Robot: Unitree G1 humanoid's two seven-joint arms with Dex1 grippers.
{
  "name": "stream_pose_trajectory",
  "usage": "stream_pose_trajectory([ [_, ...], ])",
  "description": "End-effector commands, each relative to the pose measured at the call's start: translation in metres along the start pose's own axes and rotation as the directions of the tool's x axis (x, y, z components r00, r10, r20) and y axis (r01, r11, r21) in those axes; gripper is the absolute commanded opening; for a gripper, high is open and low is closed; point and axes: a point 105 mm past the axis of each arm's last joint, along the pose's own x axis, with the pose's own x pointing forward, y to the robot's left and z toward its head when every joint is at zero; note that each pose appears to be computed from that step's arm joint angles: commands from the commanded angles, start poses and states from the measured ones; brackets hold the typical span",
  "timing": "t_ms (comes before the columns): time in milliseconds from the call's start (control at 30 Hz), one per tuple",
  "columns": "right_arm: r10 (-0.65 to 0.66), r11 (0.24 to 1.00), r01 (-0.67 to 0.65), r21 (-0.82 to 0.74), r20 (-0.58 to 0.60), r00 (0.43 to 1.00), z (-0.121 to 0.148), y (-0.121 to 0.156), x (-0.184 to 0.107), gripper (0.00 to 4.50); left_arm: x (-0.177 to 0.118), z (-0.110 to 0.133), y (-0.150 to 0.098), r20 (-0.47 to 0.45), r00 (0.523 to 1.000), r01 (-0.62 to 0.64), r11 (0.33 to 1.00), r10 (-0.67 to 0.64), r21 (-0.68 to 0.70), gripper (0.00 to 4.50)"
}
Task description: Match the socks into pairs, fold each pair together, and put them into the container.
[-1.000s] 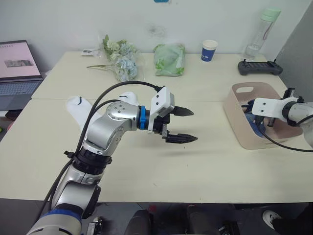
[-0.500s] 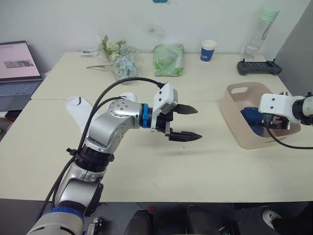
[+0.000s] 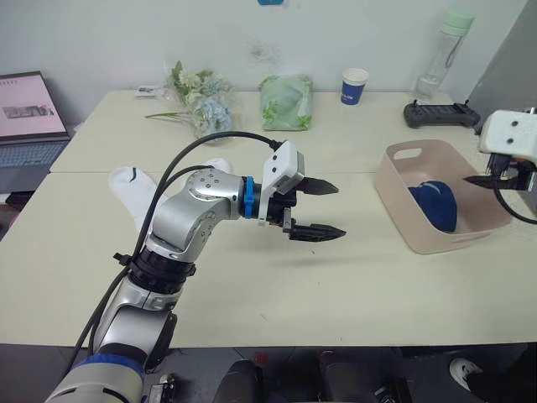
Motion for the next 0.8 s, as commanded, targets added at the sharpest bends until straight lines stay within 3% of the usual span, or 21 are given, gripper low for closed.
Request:
stream_pose_trajectory([
  [33, -0.174, 0.985, 0.175, 0.000, 0.109, 0.979, 0.028, -0.032, -0.025, 4.46, -0.007, 0.012, 0.005, 0.037, 0.998, -0.045, 0.998, 0.043, 0.046, 4.50],
  [100, -0.242, 0.970, 0.231, 0.077, 0.218, 0.945, 0.049, -0.042, -0.029, 4.46, -0.014, 0.011, 0.014, 0.050, 0.990, -0.136, 0.989, 0.133, 0.062, 4.50],
  [267, -0.267, 0.957, 0.192, 0.217, 0.401, 0.876, 0.084, -0.028, -0.020, 4.46, -0.051, 0.002, 0.029, 0.055, 0.940, -0.340, 0.937, 0.336, 0.087, 4.50],
  [433, -0.296, 0.941, 0.160, 0.298, 0.495, 0.817, 0.104, 0.002, 0.005, 4.46, -0.106, -0.019, 0.033, -0.013, 0.832, -0.551, 0.828, 0.555, 0.099, 4.50],
  [633, -0.336, 0.901, 0.035, 0.433, 0.643, 0.689, 0.146, 0.046, 0.030, 4.46, -0.176, -0.060, 0.018, -0.114, 0.654, -0.749, 0.662, 0.748, 0.045, 4.50],
  [800, -0.397, 0.778, -0.112, 0.618, 0.622, 0.674, 0.157, 0.090, 0.054, 4.46, -0.232, -0.101, -0.007, -0.207, 0.443, -0.892, 0.452, 0.872, -0.004, 4.50],
])
